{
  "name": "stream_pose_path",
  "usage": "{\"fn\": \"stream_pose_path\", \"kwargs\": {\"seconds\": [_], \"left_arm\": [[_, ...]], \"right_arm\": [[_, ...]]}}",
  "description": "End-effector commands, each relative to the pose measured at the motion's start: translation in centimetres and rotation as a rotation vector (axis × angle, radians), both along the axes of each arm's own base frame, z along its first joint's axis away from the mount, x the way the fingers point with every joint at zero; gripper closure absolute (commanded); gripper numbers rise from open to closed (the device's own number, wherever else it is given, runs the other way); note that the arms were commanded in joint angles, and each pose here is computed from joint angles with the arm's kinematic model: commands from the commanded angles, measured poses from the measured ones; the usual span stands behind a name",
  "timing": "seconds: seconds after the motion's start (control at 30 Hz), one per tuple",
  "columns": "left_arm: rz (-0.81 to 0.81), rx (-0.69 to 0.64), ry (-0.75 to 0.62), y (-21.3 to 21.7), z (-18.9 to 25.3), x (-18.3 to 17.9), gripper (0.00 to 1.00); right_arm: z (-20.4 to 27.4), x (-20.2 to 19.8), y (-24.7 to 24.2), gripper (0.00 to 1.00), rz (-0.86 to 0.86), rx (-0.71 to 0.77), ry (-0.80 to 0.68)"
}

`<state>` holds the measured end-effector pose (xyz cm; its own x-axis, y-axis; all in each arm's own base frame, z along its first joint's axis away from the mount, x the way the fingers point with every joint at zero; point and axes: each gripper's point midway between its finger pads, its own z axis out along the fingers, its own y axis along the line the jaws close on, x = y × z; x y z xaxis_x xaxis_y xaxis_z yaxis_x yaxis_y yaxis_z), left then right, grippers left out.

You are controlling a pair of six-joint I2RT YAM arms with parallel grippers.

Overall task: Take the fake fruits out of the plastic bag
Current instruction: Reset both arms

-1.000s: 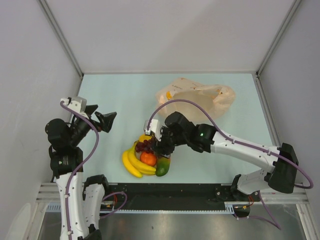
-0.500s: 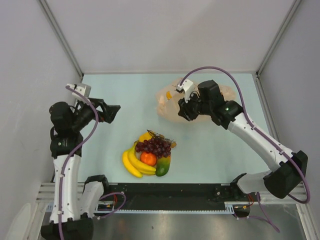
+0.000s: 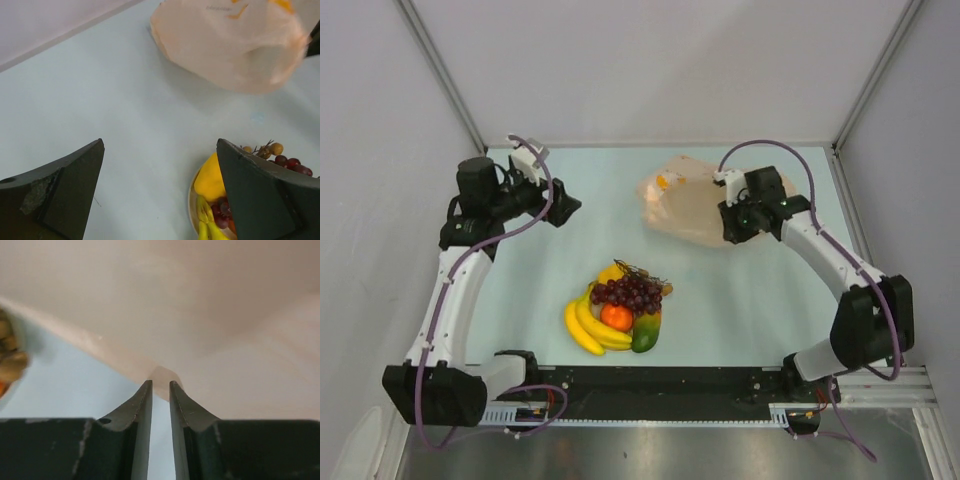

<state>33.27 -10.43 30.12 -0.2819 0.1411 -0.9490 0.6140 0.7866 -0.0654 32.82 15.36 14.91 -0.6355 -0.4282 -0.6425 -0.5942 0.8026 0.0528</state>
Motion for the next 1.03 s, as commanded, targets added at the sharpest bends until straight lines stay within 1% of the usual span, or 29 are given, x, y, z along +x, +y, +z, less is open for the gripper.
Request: {"fn": "stream_pose_path", "kwargs": {"seconds": [0.0,0.03,0.1,0.13,0.17,0.2,0.23,0.27,0.3,0.33,0.37,0.4,0.43,0.47,0.5,0.57,0.6,0.63,0.7,0.77,0.8,0.83,1.0], "left_arm": [[-0.018,0.096,-0.022,0.0,-0.7,1.5,0.0],[-0.016,0.093,-0.019,0.1,-0.8,1.8,0.0],[-0.01,0.099,0.0,0.1,-1.3,2.3,0.0],[0.001,0.108,0.001,0.3,-1.3,2.5,0.0],[0.005,0.119,0.018,0.4,-1.7,2.5,0.0],[0.012,0.135,0.016,0.5,-1.9,2.5,0.0],[0.048,0.166,0.014,0.9,-2.2,2.8,0.0],[0.062,0.177,0.004,1.0,-2.3,3.1,0.0],[0.073,0.187,0.01,1.2,-2.9,3.2,0.0],[0.099,0.194,0.013,1.6,-3.3,3.6,0.0],[0.114,0.193,0.005,1.7,-3.3,4.0,0.0],[0.127,0.185,0.019,1.8,-3.7,4.4,0.01],[0.139,0.186,0.018,1.9,-3.7,4.7,0.01],[0.146,0.181,0.009,1.9,-3.4,5.2,0.0],[0.147,0.183,0.012,1.9,-3.6,5.5,0.0],[0.158,0.182,0.004,2.0,-3.0,6.2,0.0],[0.161,0.182,0.005,2.0,-3.0,6.4,0.0],[0.163,0.182,0.009,2.0,-3.2,6.8,0.0],[0.167,0.172,0.007,2.0,-2.8,7.1,0.0],[0.164,0.163,0.003,1.7,-2.4,7.2,0.0],[0.163,0.16,0.001,1.8,-2.3,7.2,0.0],[0.165,0.155,-0.001,1.7,-2.3,7.2,0.0],[0.181,0.138,0.009,1.8,-2.7,6.6,0.0]], "right_arm": [[-0.8,4.6,-7.2,0.77,-0.25,0.02,-0.001],[-0.1,5.7,-9.5,0.78,-0.32,0.032,-0.03],[2.0,6.8,-11.5,0.77,-0.39,0.06,-0.083],[4.3,6.1,-10.3,0.73,-0.345,0.135,-0.11],[5.4,5.4,-10.6,0.69,-0.329,0.167,-0.124],[6.7,4.4,-9.2,0.64,-0.259,0.202,-0.138],[8.7,1.8,-6.8,0.52,-0.137,0.287,-0.137],[9.9,-0.2,-4.2,0.39,0.002,0.329,-0.152],[9.6,-2.1,-2.9,0.25,0.057,0.372,-0.131],[9.8,-2.7,-2.2,0.01,0.069,0.394,-0.155],[11.1,-4.1,-1.1,0.0,0.076,0.395,-0.215],[9.8,-4.5,-0.8,0.0,-0.005,0.401,-0.182],[10.0,-3.5,-2.3,0.0,-0.125,0.321,-0.257],[10.2,-3.8,-1.1,0.0,-0.122,0.304,-0.272],[10.9,-2.7,-2.2,0.0,-0.223,0.262,-0.331],[12.4,-2.1,-2.0,0.0,-0.272,0.246,-0.4],[13.7,-1.5,-1.8,0.0,-0.298,0.231,-0.471],[14.6,-1.2,-1.6,0.0,-0.303,0.233,-0.506],[16.2,-1.0,-0.3,0.0,-0.273,0.233,-0.581],[17.1,-1.2,0.8,0.0,-0.209,0.196,-0.632],[17.4,-1.7,2.2,0.0,-0.151,0.185,-0.654],[17.5,-1.8,2.6,0.0,-0.104,0.144,-0.683],[18.8,-1.3,4.2,0.0,-0.032,0.129,-0.767]]}}
